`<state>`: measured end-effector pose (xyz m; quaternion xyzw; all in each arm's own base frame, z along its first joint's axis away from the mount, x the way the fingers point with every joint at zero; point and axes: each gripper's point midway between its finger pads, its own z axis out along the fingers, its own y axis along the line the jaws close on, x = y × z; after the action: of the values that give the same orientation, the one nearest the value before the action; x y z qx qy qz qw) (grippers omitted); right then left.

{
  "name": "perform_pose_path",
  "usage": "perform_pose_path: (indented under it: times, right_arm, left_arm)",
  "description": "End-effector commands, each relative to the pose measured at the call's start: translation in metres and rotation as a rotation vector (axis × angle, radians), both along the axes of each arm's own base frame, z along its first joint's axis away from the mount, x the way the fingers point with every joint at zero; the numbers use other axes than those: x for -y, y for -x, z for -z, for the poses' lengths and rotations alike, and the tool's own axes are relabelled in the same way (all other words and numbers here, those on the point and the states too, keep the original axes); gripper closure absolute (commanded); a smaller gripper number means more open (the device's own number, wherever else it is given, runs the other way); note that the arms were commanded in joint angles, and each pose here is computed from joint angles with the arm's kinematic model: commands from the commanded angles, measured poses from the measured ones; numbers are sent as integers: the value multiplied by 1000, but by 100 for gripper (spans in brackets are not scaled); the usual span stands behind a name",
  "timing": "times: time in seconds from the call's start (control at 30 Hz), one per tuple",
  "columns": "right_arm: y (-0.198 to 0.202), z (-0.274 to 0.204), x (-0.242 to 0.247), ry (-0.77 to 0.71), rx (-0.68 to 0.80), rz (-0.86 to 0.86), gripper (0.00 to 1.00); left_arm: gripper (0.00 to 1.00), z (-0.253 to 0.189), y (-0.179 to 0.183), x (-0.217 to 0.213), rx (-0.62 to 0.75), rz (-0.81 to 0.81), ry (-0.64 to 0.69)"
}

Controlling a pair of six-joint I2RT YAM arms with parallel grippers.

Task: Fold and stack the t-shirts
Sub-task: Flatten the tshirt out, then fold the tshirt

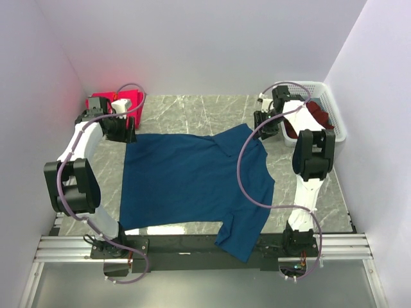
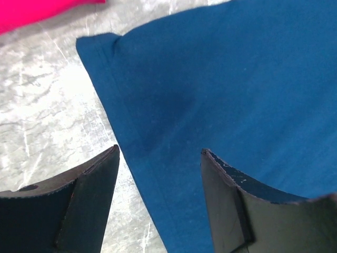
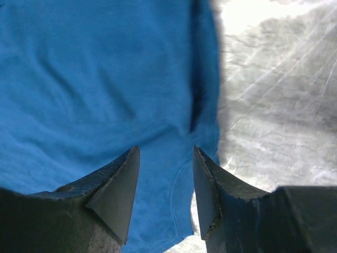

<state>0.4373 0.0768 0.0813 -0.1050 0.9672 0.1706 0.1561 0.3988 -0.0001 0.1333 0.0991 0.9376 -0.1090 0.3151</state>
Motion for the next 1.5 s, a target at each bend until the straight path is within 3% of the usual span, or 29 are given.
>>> perform_pose_path:
  times: [0.0, 0.53, 0.63, 0.8, 1.13, 1.47]
  right_arm:
    - [-17, -10, -2, -36, 31, 43, 48]
    - [-15, 25, -5, -54, -50, 55, 53]
    - [-14, 27, -5, -60, -55, 56, 57]
    - [-15, 23, -8, -87, -56, 51, 74]
    - [-15, 33, 4, -31, -68, 79, 66]
    - [-13, 40, 6, -17, -87, 82, 69]
  left_arm:
    - [31, 4, -6, -1, 10, 12, -9]
    - [30, 15, -27, -13, -10, -24, -50]
    - [30, 15, -30, -14, -6, -29, -54]
    - [30, 17, -34, -18, -7, -34, -68]
    - [30, 12, -39, -19, 5, -34, -64]
    - [30, 19, -43, -24, -8, -51, -61]
